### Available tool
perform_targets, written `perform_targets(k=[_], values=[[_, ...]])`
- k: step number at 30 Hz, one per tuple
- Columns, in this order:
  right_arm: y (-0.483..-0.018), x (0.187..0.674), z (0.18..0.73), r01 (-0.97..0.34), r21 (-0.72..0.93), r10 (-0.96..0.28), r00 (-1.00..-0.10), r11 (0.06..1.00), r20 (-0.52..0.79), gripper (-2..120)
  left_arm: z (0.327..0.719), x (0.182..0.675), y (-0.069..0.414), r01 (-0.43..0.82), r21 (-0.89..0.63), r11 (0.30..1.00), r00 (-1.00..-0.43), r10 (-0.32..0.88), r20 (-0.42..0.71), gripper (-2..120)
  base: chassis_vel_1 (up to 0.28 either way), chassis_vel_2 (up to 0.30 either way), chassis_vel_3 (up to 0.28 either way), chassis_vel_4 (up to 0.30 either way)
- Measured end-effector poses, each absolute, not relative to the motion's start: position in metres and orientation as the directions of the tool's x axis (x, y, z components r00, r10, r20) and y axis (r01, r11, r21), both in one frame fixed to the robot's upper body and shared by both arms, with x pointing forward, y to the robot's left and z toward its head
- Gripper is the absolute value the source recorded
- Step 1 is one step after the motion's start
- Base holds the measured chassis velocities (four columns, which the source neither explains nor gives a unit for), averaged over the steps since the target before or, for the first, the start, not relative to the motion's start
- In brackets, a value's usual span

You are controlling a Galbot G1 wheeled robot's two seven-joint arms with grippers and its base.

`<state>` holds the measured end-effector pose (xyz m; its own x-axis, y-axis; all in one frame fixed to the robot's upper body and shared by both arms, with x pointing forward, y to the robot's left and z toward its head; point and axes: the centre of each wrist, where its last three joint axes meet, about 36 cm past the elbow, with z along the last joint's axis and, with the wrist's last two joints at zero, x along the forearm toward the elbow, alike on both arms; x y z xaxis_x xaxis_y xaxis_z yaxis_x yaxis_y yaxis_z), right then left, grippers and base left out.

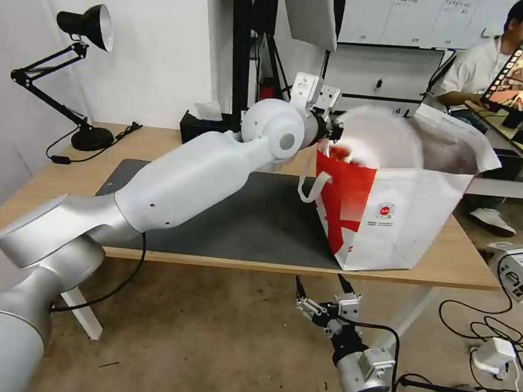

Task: Pick up the trash from the table and place it into the takeout bag.

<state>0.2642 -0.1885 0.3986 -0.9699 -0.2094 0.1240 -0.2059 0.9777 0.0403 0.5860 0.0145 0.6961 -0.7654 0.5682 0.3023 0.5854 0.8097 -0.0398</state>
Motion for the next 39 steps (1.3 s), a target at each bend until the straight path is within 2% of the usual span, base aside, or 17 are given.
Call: perform_targets(k=[1, 2, 5, 7, 8, 9, 11, 13, 14, 17, 21, 28, 39], values=[[-0.189, 0.264, 0.399, -0.206, 0.04, -0.209, -0.97, 0.978, 0.124, 100, 0.696, 0.586, 0.014, 0.585, -0.04, 0.81, -0.765, 0.568, 0.302, 30, 0.0, 0.0, 0.0, 0.0], [-0.189, 0.264, 0.399, -0.206, 0.04, -0.209, -0.97, 0.978, 0.124, 100, 0.695, 0.584, 0.015, 0.579, -0.045, 0.814, -0.768, 0.564, 0.303, 38, 0.0, 0.0, 0.0, 0.0], [-0.189, 0.264, 0.399, -0.206, 0.04, -0.209, -0.97, 0.978, 0.124, 100, 0.694, 0.582, 0.016, 0.57, -0.051, 0.82, -0.773, 0.557, 0.303, 46, 0.0, 0.0, 0.0, 0.0], [-0.189, 0.264, 0.399, -0.206, 0.04, -0.209, -0.97, 0.978, 0.124, 100, 0.694, 0.582, 0.016, 0.57, -0.051, 0.82, -0.773, 0.557, 0.303, 46, 0.0, 0.0, 0.0, 0.0], [-0.189, 0.264, 0.399, -0.206, 0.04, -0.209, -0.97, 0.978, 0.124, 100, 0.692, 0.58, 0.023, 0.562, -0.056, 0.826, -0.781, 0.551, 0.295, 58, 0.0, 0.0, 0.0, 0.0], [-0.189, 0.264, 0.399, -0.206, 0.04, -0.209, -0.97, 0.978, 0.124, 100, 0.691, 0.58, 0.028, 0.554, -0.062, 0.831, -0.788, 0.546, 0.285, 64, 0.0, 0.0, 0.0, 0.0], [-0.189, 0.264, 0.399, -0.206, 0.04, -0.209, -0.97, 0.978, 0.124, 100, 0.689, 0.58, 0.031, 0.549, -0.067, 0.833, -0.792, 0.543, 0.278, 67, 0.0, 0.0, 0.0, 0.0], [-0.189, 0.264, 0.399, -0.206, 0.04, -0.209, -0.97, 0.978, 0.124, 100, 0.683, 0.581, 0.043, 0.525, -0.089, 0.846, -0.812, 0.53, 0.245, 78, 0.0, 0.0, 0.0, 0.0], [-0.189, 0.264, 0.399, -0.206, 0.04, -0.209, -0.97, 0.978, 0.124, 100, 0.683, 0.581, 0.043, 0.525, -0.089, 0.846, -0.812, 0.53, 0.245, 78, 0.0, 0.0, 0.0, 0.0], [-0.189, 0.264, 0.399, -0.206, 0.04, -0.209, -0.97, 0.978, 0.124, 100, 0.669, 0.579, 0.056, 0.497, -0.124, 0.859, -0.839, 0.512, 0.184, 94, 0.0, 0.0, 0.0, 0.0], [-0.189, 0.264, 0.399, -0.206, 0.04, -0.209, -0.97, 0.978, 0.124, 100, 0.658, 0.574, 0.067, 0.497, -0.175, 0.85, -0.843, 0.521, 0.135, 99, 0.0, 0.0, 0.0, 0.0], [-0.189, 0.264, 0.399, -0.206, 0.04, -0.209, -0.97, 0.978, 0.124, 100, 0.628, 0.564, 0.102, 0.5, -0.173, 0.848, -0.857, 0.513, 0.038, 100, 0.0, 0.0, 0.0, 0.0], [-0.188, 0.264, 0.399, -0.206, 0.04, -0.209, -0.97, 0.978, 0.124, 100, 0.6, 0.548, 0.167, 0.444, -0.158, 0.882, -0.893, 0.449, -0.003, 100, 0.0, 0.0, 0.0, 0.0]])
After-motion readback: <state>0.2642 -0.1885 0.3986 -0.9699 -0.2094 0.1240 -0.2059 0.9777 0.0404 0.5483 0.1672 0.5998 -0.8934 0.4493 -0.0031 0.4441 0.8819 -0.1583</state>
